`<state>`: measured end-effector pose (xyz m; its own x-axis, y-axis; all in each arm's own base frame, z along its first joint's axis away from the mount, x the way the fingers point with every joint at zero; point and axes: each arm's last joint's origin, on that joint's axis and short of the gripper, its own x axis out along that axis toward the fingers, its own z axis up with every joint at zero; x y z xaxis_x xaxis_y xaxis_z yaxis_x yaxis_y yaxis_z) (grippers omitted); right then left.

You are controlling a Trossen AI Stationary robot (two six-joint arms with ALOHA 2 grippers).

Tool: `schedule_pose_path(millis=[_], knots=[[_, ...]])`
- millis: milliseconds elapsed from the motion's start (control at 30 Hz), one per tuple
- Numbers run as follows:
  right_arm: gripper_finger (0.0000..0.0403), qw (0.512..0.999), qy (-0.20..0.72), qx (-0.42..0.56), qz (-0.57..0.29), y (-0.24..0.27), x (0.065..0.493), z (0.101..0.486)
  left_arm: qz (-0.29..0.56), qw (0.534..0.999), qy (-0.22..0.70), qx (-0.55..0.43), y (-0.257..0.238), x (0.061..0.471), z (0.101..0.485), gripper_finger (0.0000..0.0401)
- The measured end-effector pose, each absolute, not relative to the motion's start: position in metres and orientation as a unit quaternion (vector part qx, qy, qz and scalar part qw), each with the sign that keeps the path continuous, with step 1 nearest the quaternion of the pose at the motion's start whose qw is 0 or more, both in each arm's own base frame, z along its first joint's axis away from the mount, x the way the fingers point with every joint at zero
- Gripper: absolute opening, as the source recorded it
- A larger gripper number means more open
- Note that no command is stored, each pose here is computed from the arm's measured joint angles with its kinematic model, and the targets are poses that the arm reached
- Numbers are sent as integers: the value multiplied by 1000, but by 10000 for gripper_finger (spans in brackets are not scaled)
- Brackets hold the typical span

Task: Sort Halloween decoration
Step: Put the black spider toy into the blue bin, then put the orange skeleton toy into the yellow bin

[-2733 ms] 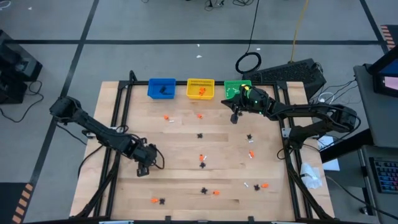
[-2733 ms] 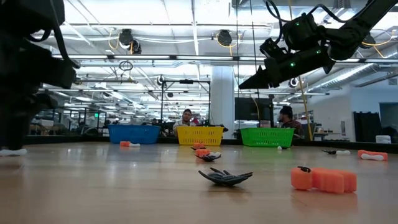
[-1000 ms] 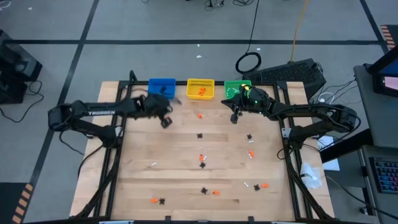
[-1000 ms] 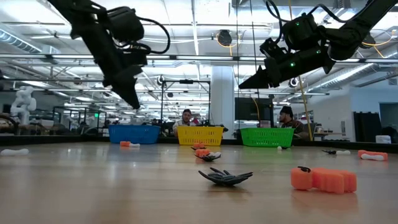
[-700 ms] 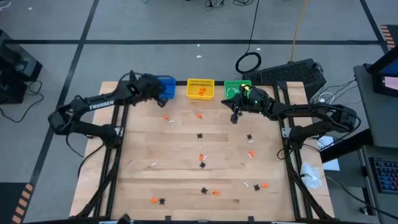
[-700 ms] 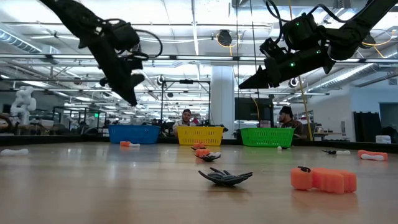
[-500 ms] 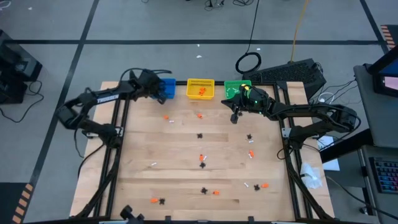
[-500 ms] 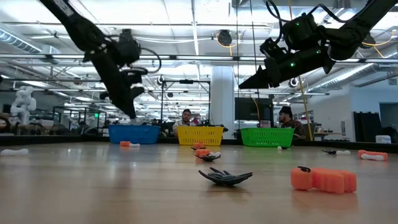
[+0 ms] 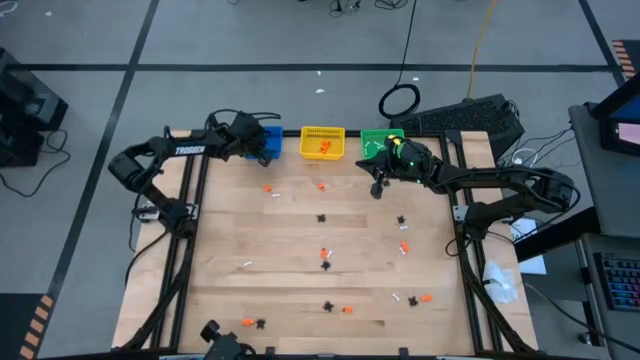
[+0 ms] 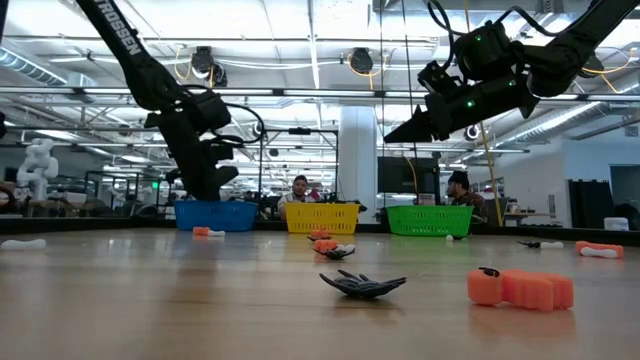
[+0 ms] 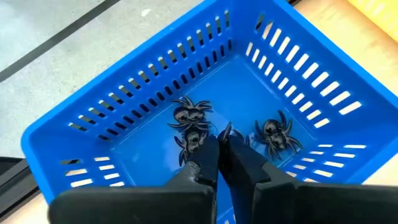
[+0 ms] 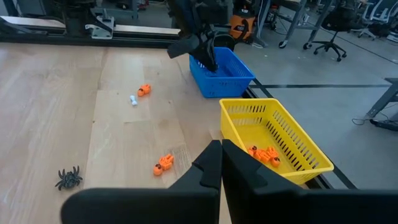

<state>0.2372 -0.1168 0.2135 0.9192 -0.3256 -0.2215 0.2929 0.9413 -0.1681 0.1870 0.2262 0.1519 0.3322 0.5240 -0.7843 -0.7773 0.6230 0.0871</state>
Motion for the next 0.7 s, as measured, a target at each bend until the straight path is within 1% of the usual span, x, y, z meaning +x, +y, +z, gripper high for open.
schedule_pose_path(millis=[267, 367, 533, 700], knots=[[0, 977, 124, -66, -158, -117, 237, 214, 400, 804, 417, -141, 226, 187, 153, 74], [0, 977, 124, -66, -158, -117, 237, 214, 402, 808, 409, -137, 228, 188, 161, 85], [0, 977, 124, -66, -158, -117, 237, 214, 407, 826, 372, -118, 224, 191, 186, 81], [0, 977, 124, -66, -158, -117, 237, 214, 394, 852, 332, -94, 201, 191, 216, 44]])
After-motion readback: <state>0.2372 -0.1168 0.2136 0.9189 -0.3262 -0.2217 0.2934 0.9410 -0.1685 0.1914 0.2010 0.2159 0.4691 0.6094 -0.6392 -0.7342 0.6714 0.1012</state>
